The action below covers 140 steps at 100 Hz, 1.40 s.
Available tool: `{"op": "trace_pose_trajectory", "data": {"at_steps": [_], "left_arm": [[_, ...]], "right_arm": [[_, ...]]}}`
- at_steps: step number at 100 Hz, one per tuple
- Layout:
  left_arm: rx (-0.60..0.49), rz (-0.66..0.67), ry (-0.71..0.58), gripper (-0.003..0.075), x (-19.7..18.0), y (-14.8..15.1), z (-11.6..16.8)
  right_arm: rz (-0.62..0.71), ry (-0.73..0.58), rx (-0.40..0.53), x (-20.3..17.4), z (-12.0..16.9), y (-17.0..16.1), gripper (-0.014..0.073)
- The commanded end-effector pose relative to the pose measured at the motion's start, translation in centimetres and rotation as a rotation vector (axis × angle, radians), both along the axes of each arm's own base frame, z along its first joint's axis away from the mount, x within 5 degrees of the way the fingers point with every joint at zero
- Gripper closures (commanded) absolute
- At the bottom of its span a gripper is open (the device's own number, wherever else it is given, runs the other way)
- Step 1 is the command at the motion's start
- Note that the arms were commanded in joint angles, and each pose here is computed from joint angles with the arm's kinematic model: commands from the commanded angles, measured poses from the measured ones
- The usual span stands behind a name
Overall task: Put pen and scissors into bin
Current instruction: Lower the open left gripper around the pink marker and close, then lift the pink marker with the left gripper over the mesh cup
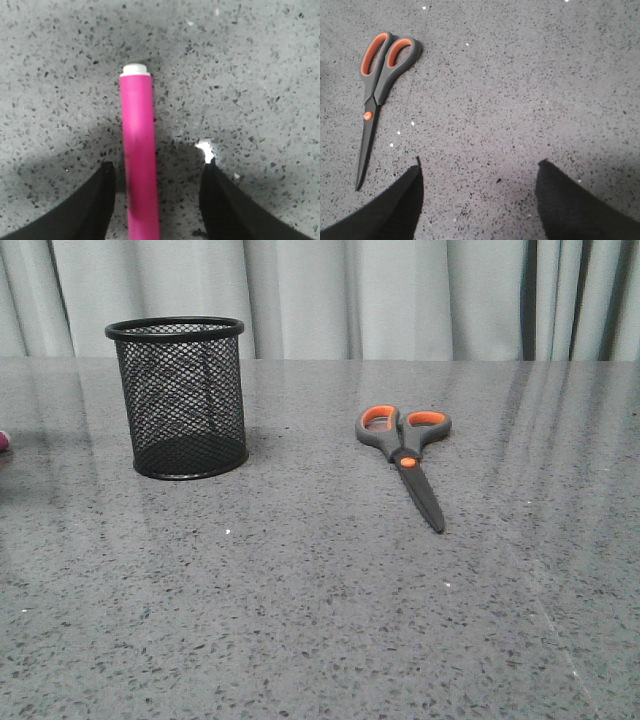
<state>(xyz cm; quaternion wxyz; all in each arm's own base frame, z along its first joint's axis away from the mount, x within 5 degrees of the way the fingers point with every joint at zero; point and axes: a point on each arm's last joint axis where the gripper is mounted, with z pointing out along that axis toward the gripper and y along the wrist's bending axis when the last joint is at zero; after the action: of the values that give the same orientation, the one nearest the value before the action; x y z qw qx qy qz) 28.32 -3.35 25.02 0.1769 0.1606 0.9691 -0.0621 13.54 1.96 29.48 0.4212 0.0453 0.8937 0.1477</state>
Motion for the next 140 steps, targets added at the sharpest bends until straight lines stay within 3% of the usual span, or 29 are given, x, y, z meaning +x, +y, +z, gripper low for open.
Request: {"op": "trace_pose_trajectory", "data": {"at_steps": [1,14,48,77,95,118,126,140], "left_arm": [[-0.015,0.007,-0.069,0.037,0.3,-0.1,1.6],[-0.015,0.006,-0.063,0.0431,0.2,-0.1,1.6],[-0.015,0.003,-0.051,0.0741,0.1,-0.1,1.6],[-0.061,0.006,-0.112,0.0742,0.1,-0.5,3.5],[-0.133,-0.009,-0.321,0.0742,-1.4,-0.8,7.9],[-0.416,-0.058,-0.61,0.0742,-3.8,-2.5,13.3],[-0.517,-0.077,-0.649,0.0742,-3.9,-3.1,14.1],[-0.601,-0.1,-0.703,0.0742,-3.8,-3.6,14.8]], "right_arm": [[-0.015,-0.073,-0.005,0.5,1.3,-0.2,0.0162],[-0.014,-0.07,-0.005,0.4,1.3,-0.2,0.0162],[-0.012,-0.065,-0.005,0.4,1.2,-0.1,0.0162],[-0.01,-0.061,-0.005,0.4,1.2,-0.1,0.0162],[-0.01,-0.061,-0.005,0.4,1.2,-0.1,0.0162],[-0.012,-0.067,-0.005,0.4,1.2,-0.1,0.0162],[-0.012,-0.067,-0.005,0.4,1.2,-0.1,0.0162],[-0.012,-0.067,-0.005,0.4,1.2,-0.1,0.0162]]}}
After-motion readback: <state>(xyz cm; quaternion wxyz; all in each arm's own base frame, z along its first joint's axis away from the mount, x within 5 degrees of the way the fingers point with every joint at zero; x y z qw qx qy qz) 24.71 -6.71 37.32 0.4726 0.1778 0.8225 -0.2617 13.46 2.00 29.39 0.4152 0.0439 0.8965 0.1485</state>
